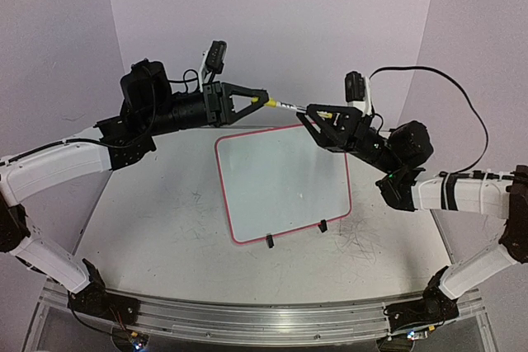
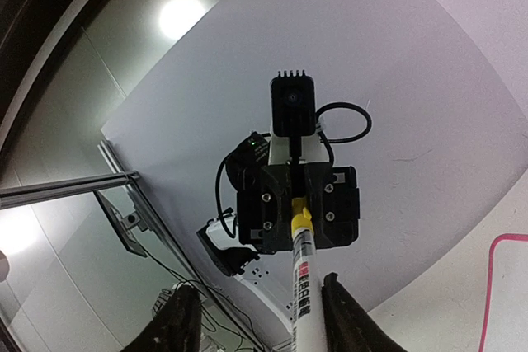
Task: Write a sentence on the whiteboard
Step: Open the pen cap at the center of the board.
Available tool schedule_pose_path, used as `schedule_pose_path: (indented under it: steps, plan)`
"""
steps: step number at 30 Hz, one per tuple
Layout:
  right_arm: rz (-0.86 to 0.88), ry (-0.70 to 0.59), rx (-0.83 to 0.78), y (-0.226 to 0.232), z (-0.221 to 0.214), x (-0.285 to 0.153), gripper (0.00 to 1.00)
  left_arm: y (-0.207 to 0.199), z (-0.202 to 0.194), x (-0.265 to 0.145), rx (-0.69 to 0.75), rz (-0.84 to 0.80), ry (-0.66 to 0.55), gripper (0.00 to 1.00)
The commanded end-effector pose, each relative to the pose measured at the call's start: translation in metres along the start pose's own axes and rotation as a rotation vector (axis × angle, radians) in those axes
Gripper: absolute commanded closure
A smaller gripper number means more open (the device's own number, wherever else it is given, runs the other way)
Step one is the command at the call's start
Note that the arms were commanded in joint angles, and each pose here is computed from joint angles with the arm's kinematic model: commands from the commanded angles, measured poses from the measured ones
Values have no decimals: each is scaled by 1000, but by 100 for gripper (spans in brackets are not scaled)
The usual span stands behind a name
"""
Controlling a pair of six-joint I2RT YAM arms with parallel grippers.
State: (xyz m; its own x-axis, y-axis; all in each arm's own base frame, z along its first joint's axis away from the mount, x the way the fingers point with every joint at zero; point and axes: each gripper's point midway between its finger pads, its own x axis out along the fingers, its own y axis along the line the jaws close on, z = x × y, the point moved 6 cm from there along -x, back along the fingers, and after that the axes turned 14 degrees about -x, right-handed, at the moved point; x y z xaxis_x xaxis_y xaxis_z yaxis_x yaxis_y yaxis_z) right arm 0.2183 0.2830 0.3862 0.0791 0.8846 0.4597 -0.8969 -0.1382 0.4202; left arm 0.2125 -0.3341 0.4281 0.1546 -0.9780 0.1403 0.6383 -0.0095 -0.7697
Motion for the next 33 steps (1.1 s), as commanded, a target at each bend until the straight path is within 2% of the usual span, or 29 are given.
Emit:
schedule_pose_path:
  steps: [1,5,9,12,17,24,33]
  plan:
    - [119,0,-82,21,12,14,54,-10,3,-4,12,-35,-12,100]
    - [71,45,-98,13,8,16,58,-10,0,-6,12,-42,3,100]
    - [41,101,-98,5,7,20,49,-9,-5,-8,5,-43,21,100]
    - [28,156,-89,-2,2,24,50,-7,-8,-9,-1,-41,30,100]
    - [43,206,-106,-2,0,28,58,-7,-10,-11,0,-44,35,100]
    - [32,230,-112,-1,-1,28,76,-4,-12,-11,-7,-40,43,100]
    - [-4,177,-119,2,9,27,84,-2,-13,-10,-11,-37,49,100]
